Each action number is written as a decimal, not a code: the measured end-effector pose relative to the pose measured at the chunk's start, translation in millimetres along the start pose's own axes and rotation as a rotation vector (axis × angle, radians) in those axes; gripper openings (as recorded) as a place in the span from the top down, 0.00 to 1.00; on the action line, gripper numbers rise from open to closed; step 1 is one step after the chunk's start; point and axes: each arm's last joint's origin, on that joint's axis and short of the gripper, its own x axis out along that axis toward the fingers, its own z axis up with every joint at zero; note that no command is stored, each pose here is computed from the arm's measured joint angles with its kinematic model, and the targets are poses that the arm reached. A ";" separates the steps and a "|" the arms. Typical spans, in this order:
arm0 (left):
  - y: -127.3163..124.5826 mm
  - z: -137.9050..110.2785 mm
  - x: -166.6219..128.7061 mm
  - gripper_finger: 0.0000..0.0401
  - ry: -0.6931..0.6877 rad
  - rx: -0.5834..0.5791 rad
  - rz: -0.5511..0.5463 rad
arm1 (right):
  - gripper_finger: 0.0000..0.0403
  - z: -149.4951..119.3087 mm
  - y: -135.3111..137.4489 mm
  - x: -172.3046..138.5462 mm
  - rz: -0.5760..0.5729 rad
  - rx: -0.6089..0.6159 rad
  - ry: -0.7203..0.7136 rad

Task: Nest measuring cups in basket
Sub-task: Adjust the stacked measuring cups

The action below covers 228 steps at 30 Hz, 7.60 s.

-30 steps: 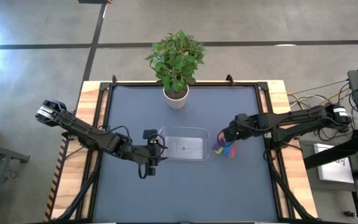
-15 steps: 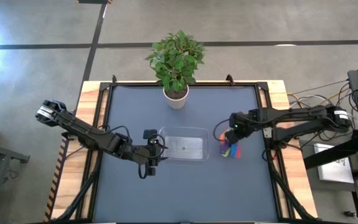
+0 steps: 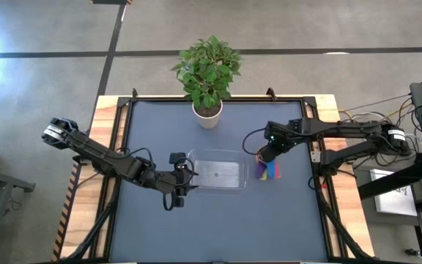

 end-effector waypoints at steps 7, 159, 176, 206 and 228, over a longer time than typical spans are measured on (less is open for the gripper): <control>0.0 0.0 0.0 0.58 0.000 -0.003 0.000 | 0.74 3.7 3.3 -6.1 0.015 0.009 -0.017; -0.6 29.7 6.5 0.90 -0.184 -0.231 -0.119 | 0.08 -4.1 76.3 41.2 -0.238 -1.690 -0.026; -0.7 29.6 6.5 0.90 -0.184 -0.225 -0.119 | 0.08 30.8 62.5 44.1 -0.081 -1.331 -0.119; -1.6 26.3 7.5 0.90 -0.166 -0.235 -0.132 | 0.08 55.0 78.6 60.0 -0.151 -1.159 0.003; -1.6 25.9 7.5 0.90 -0.162 -0.231 -0.131 | 0.09 32.9 38.4 -41.3 -0.092 -0.911 -0.166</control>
